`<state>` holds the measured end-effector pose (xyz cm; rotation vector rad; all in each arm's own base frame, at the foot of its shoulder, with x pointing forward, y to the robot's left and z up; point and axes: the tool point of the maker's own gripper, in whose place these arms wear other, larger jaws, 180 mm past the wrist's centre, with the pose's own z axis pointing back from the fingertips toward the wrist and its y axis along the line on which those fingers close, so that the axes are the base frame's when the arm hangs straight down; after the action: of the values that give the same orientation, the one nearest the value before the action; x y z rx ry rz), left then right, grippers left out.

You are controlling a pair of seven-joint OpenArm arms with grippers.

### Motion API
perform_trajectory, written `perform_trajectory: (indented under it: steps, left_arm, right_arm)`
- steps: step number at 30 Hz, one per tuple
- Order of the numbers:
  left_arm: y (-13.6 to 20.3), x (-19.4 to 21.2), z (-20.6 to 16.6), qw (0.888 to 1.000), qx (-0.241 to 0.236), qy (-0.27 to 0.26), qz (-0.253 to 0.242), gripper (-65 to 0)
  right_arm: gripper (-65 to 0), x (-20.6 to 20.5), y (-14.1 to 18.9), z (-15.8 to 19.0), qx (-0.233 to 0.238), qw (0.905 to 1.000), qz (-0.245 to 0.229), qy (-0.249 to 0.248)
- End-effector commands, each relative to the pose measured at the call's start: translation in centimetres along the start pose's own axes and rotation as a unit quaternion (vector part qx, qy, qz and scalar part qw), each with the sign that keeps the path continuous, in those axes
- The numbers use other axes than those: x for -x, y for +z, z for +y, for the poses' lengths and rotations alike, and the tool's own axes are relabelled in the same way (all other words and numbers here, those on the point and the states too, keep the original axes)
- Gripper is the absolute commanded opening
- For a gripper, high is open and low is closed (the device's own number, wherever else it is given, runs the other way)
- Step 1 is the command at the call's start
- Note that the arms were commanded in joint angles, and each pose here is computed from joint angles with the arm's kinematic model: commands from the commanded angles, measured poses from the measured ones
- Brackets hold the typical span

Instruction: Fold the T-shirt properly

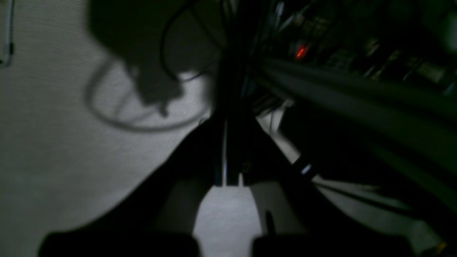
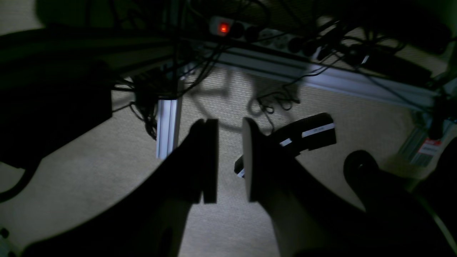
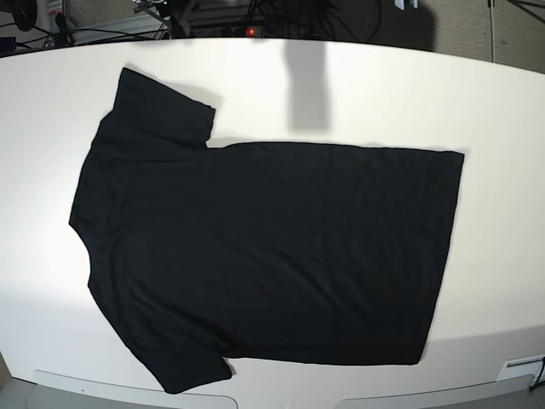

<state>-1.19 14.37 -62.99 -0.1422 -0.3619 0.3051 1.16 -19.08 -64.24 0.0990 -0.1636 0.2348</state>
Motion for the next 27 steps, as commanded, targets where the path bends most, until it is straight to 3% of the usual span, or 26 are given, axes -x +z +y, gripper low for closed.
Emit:
perform_trajectory:
  steps: [1, 7, 18, 27]
  left_arm:
    - [0.6, 0.4, 0.2, 1.000, 0.004, 0.007, -0.004, -63.6]
    - [2.2, 0.8, 1.3, 1.000, 0.001, -0.003, -0.014, -63.6]
    - [7.2, 1.5, 4.4, 0.998, -0.028, -0.050, -0.035, -63.4]
    - [11.8, -0.7, 2.6, 0.995, 0.044, -0.051, -0.078, -63.3]
  right_arm:
    - [-52.4, 0.2, 0.3, -0.3, 0.001, 1.0000, -0.005, 0.000]
    - [-52.4, 1.8, 1.9, -0.6, 0.003, 0.9993, -0.023, -0.029]
    - [-52.4, 3.3, 5.6, 1.6, -0.019, 0.9981, -0.058, 0.008]
    - [-52.4, 4.5, 10.3, 3.7, -0.048, 0.9960, -0.075, 0.012]
